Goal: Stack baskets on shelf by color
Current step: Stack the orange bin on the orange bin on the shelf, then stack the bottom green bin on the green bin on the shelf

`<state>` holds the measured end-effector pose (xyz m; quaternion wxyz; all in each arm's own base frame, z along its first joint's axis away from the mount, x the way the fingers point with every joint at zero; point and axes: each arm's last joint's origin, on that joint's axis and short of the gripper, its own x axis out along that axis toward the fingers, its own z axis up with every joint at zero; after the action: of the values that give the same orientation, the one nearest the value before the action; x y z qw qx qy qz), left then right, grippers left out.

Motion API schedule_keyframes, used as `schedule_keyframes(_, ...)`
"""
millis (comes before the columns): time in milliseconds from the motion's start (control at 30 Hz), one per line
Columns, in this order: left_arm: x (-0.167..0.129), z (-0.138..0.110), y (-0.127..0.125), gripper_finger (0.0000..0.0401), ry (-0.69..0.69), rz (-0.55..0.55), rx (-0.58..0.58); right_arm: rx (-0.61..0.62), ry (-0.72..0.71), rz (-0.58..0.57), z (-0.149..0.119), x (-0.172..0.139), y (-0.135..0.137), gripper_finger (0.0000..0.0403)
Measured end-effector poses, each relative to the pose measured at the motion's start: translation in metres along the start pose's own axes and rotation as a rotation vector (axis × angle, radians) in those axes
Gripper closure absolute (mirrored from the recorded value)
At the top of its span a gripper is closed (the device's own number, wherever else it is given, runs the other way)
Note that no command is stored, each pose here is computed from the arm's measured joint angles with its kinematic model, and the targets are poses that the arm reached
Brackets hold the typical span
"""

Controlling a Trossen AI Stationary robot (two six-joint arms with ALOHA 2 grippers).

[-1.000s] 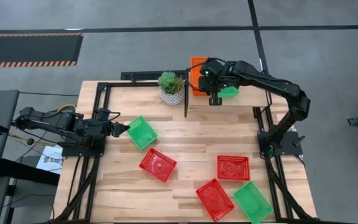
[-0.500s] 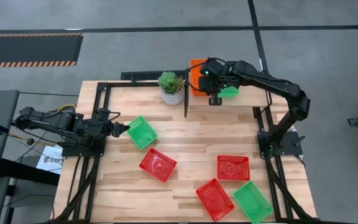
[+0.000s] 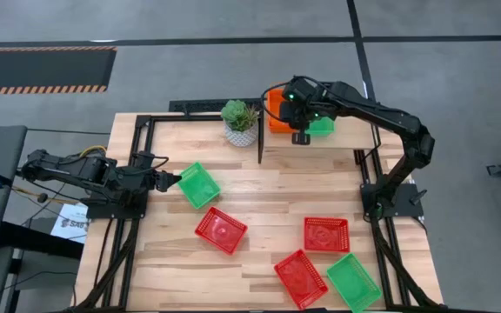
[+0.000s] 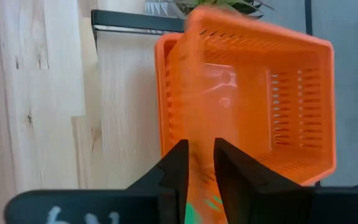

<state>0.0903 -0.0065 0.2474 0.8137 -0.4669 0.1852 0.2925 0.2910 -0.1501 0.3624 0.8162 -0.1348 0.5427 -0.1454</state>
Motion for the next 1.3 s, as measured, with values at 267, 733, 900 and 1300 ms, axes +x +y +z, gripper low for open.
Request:
schedule_keyframes(267, 0.0, 0.0, 0.0, 0.0127, 0.001, 0.004, 0.002, -0.003, -0.004, 0.0, 0.001, 0.0, 0.001, 0.0252)
schedule_keyframes(733, 0.0, -0.001, 0.001, 0.0127, 0.034, 0.005, 0.007, 0.289, -0.086, 0.051, 0.014, -0.077, 0.005, 0.0176)
schedule_keyframes(900, 0.0, -0.002, 0.001, 0.0127, 0.055, -0.001, 0.006, 0.461, 0.045, 0.21, 0.003, -0.101, 0.029, 0.0175)
schedule_keyframes(1300, 0.0, -0.003, 0.001, 0.0127, 0.097, -0.013, 0.003, 0.729, 0.112, 0.359, -0.019, -0.142, 0.141, 0.0179)
